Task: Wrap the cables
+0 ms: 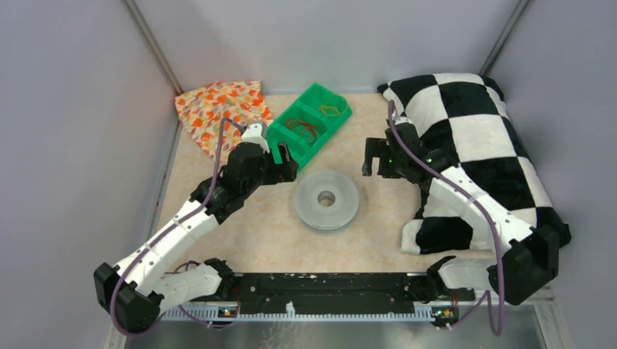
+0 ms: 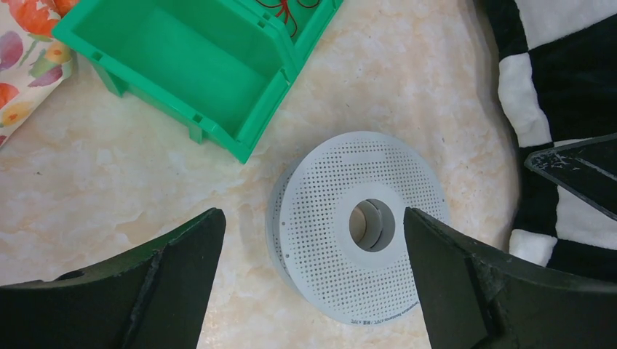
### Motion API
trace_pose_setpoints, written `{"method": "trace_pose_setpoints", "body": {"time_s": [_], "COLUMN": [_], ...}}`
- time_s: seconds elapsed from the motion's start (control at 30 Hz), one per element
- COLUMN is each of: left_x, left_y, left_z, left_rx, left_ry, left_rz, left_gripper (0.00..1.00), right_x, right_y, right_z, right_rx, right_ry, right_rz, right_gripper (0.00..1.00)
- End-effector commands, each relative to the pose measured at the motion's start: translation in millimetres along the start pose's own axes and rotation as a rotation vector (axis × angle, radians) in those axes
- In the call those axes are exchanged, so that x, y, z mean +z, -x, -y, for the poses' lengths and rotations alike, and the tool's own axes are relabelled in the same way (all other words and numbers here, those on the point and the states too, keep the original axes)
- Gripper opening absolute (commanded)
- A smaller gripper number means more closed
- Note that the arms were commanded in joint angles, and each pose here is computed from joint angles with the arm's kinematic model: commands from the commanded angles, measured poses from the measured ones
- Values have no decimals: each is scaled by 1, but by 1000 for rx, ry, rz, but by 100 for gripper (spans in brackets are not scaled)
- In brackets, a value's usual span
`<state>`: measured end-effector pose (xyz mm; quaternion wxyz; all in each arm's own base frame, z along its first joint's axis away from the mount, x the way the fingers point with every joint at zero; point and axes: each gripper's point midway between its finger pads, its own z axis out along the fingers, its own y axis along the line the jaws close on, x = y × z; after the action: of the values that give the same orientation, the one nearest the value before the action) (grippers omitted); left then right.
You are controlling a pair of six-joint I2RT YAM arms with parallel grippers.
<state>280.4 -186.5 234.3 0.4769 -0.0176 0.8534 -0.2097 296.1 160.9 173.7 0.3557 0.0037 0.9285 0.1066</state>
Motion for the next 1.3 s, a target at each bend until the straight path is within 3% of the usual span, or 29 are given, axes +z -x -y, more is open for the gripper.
{"method": "trace_pose_setpoints", "body": {"time_s": [0.0,0.33,0.57,0.73,1.27], "left_x": [-9,-12,-21,-30,-24], "left_y": [20,-4,-30,-20,-13], "left_z": [11,-8,-46,-63,-57], "left_rx": [3,17,-26,-58,-61], "left_ry": [-39,32,127,141,108], "left_rz": [50,-34,-147,-103,-88], "left_gripper": [98,98,98,98,98], "right_x": [-22,-20,-10,-2,36], "right_y": [26,10,-29,-52,-89], "right_z": [-7,-4,-30,-58,-81], "right_rx": [14,23,89,216,447], "right_ry": [46,58,246,429,578], "right_rz": [132,101,9,-29,-133], "right_gripper": [99,99,99,99,98]}}
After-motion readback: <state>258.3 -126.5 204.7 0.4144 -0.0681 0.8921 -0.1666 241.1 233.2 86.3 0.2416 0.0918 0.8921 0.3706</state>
